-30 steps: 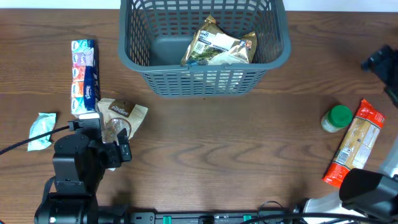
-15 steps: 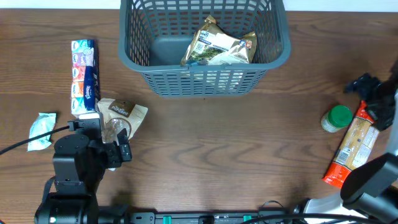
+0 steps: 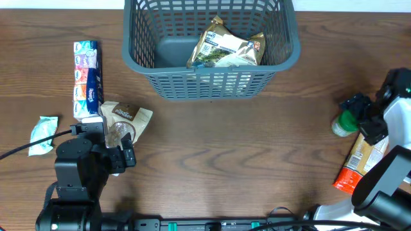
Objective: Pack container
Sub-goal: 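Move the right gripper down to the green-capped jar, then grasp the green-capped jar, carry it into the basket, release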
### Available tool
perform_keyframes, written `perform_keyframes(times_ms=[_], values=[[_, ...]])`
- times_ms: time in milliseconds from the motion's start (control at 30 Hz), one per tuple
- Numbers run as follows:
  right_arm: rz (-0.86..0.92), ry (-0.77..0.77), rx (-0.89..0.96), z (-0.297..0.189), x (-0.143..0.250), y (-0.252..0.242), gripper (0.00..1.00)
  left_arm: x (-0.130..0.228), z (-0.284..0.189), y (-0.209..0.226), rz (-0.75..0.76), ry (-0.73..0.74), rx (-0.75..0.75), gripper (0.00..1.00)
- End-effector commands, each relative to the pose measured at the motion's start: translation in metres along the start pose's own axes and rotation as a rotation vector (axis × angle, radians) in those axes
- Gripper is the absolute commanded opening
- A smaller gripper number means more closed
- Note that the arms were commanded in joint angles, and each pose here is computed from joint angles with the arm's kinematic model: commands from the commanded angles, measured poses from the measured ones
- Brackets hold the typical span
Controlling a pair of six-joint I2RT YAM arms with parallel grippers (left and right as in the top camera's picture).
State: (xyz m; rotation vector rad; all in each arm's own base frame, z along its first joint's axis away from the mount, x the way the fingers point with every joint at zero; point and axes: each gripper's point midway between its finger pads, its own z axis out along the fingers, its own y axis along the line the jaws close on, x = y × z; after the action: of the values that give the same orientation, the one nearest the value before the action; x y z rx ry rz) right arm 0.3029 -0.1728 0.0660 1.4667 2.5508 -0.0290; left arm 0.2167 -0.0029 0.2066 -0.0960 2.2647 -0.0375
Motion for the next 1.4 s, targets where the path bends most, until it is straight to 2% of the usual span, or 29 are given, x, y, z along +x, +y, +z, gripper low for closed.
perform_keyframes(times_ms=[0,367,500,600,967,1067,1133,1200,1267,1367], values=[[0.012,0.006,0.009,0.010,0.006,-0.005,0.99,-0.006,-0.004,0.004,0.013,-0.017,-0.019,0.98],[0.002,-0.050,-0.025,0.036,0.005,-0.003,0.97,-0.006,-0.004,0.004,0.012,-0.017,-0.019,0.98],[-0.013,-0.074,-0.039,0.038,0.000,0.000,0.91,-0.006,-0.004,0.004,0.012,-0.017,-0.019,0.98],[-0.015,-0.080,-0.042,0.040,-0.002,0.001,0.80,-0.006,-0.004,0.004,0.012,-0.017,-0.019,0.98],[-0.033,-0.020,-0.013,0.064,0.007,-0.003,0.65,-0.006,-0.004,0.004,0.012,-0.017,-0.019,0.99],[-0.033,-0.002,-0.006,0.070,0.010,-0.004,0.54,-0.006,-0.004,0.004,0.012,-0.017,-0.019,0.99],[-0.033,-0.001,-0.004,0.071,0.011,-0.004,0.43,-0.006,-0.004,0.004,0.012,-0.017,-0.019,0.98],[-0.033,-0.004,-0.006,0.071,0.010,-0.004,0.20,-0.006,-0.004,0.004,0.012,-0.017,-0.019,0.98],[-0.033,-0.005,-0.008,0.071,0.010,-0.003,0.01,-0.006,-0.004,0.004,0.012,-0.017,-0.019,0.98],[-0.038,-0.010,-0.012,0.069,0.009,-0.001,0.01,-0.006,-0.004,0.004,0.012,-0.017,-0.019,0.98]])
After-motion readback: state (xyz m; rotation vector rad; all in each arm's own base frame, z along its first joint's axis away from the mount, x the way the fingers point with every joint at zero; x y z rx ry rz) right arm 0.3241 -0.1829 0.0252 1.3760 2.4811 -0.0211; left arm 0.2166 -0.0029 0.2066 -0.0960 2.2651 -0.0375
